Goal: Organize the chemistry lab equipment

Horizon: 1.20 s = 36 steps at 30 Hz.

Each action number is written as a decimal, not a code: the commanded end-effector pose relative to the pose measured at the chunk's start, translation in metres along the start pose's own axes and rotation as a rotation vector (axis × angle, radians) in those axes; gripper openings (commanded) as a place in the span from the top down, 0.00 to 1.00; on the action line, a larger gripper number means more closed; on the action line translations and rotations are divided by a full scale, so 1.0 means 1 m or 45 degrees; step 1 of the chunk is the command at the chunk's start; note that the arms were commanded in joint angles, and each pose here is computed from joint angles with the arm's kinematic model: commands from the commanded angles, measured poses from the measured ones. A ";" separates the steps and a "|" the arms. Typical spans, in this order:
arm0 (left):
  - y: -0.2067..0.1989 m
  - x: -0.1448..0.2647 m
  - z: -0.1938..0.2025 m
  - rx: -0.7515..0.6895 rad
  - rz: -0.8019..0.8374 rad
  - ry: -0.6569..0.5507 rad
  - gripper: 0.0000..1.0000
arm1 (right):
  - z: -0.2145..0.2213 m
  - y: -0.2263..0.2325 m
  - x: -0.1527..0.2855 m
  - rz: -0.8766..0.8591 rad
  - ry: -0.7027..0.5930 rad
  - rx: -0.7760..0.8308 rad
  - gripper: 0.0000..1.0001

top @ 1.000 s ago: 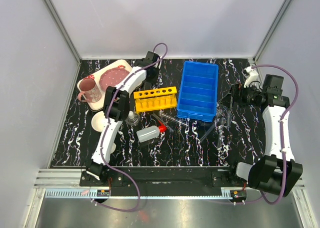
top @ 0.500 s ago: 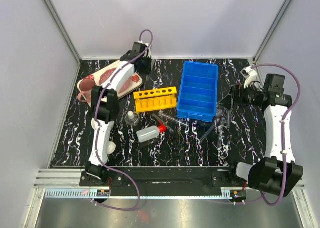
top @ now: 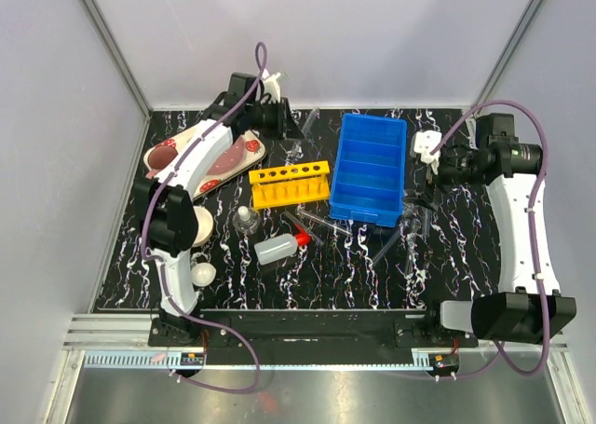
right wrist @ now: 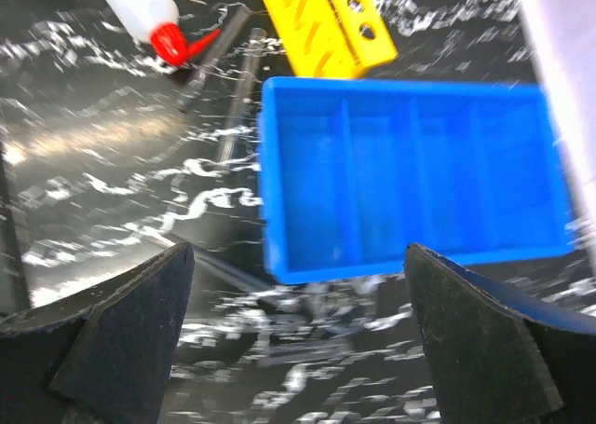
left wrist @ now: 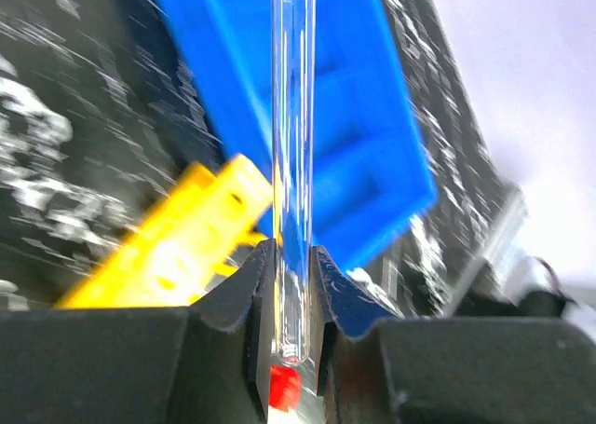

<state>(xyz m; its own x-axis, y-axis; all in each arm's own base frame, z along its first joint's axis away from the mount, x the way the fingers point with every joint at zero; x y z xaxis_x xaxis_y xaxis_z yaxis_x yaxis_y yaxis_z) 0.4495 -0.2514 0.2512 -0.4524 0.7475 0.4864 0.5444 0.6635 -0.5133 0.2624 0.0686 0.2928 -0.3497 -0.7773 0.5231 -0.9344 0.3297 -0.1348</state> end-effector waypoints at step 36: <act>-0.246 0.032 0.161 0.147 1.000 0.524 0.89 | -0.032 0.116 -0.023 -0.345 0.042 1.132 0.03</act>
<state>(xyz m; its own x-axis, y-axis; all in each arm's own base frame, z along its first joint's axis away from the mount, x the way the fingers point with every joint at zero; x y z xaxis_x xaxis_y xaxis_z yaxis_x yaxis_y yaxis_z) 0.1922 -0.3832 0.2552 0.3266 0.9188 0.2216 0.4592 0.0507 -0.8869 0.1776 0.1382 0.2725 -0.1208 -0.6978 0.7060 -0.7239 -0.4247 -0.5437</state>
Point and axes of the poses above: each gripper's point midway between its finger pads, its own x axis back along the fingers, its own y axis along the line the jaws close on, z = x × y, the point moved 3 cm from there along x, back along the fingers, and after that the axes turned 4 degrees about -x, right-handed, at the moved point
